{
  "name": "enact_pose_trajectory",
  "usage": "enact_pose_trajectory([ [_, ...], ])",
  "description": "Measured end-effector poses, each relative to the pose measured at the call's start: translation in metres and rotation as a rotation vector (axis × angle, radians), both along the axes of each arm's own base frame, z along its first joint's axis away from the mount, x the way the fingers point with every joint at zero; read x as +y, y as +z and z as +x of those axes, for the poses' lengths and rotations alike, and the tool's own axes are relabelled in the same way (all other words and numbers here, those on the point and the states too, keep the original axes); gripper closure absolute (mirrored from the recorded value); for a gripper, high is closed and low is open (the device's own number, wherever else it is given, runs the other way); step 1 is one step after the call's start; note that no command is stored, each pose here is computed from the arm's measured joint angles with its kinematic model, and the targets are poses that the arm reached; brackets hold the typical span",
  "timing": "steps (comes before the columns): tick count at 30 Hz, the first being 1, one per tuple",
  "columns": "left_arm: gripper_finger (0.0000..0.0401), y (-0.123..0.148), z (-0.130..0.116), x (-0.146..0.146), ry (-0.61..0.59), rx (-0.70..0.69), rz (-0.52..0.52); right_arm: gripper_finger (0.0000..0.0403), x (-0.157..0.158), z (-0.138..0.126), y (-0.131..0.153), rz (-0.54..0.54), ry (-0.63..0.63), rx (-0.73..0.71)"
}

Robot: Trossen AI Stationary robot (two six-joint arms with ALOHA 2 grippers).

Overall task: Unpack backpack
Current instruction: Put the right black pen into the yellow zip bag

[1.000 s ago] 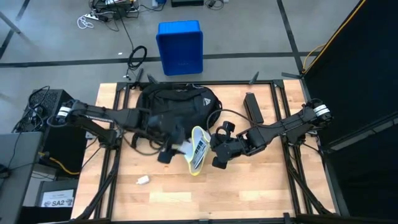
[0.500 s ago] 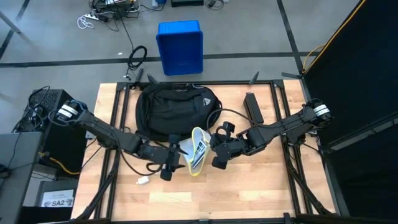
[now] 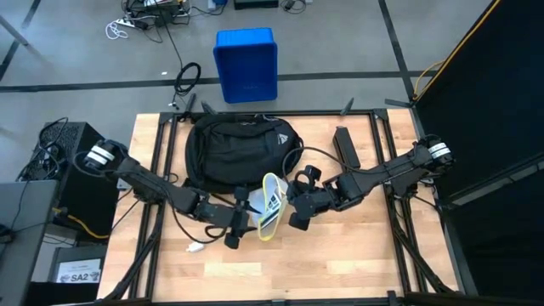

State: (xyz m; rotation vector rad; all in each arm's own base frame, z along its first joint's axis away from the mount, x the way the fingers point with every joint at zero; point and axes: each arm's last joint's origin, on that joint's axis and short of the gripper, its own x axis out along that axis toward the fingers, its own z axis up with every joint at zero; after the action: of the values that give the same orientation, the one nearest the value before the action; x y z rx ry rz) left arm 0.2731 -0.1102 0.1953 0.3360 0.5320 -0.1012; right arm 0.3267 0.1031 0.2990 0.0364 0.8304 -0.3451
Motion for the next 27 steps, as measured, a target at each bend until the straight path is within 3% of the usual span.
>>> enact_pose_trajectory([
  [6, 0.0190, -0.010, 0.015, 0.006, 0.029, -0.040, 0.005, 0.0403, 0.000, 0.000, 0.000, 0.009, -0.001, 0.002],
  [9, 0.0212, -0.009, 0.018, 0.009, 0.042, -0.074, 0.001, 0.0403, 0.000, 0.000, 0.000, 0.009, -0.002, 0.002],
  [17, 0.0385, -0.007, 0.023, 0.019, 0.058, -0.086, -0.021, 0.0403, 0.000, 0.000, 0.000, 0.010, -0.002, 0.002],
  [21, 0.0399, 0.000, 0.023, 0.019, 0.059, -0.122, -0.035, 0.0403, 0.000, -0.001, -0.001, 0.023, 0.011, 0.020],
  [27, 0.0401, 0.039, 0.015, 0.018, 0.032, -0.218, -0.049, 0.0403, 0.001, -0.021, 0.014, 0.040, -0.017, 0.091],
])
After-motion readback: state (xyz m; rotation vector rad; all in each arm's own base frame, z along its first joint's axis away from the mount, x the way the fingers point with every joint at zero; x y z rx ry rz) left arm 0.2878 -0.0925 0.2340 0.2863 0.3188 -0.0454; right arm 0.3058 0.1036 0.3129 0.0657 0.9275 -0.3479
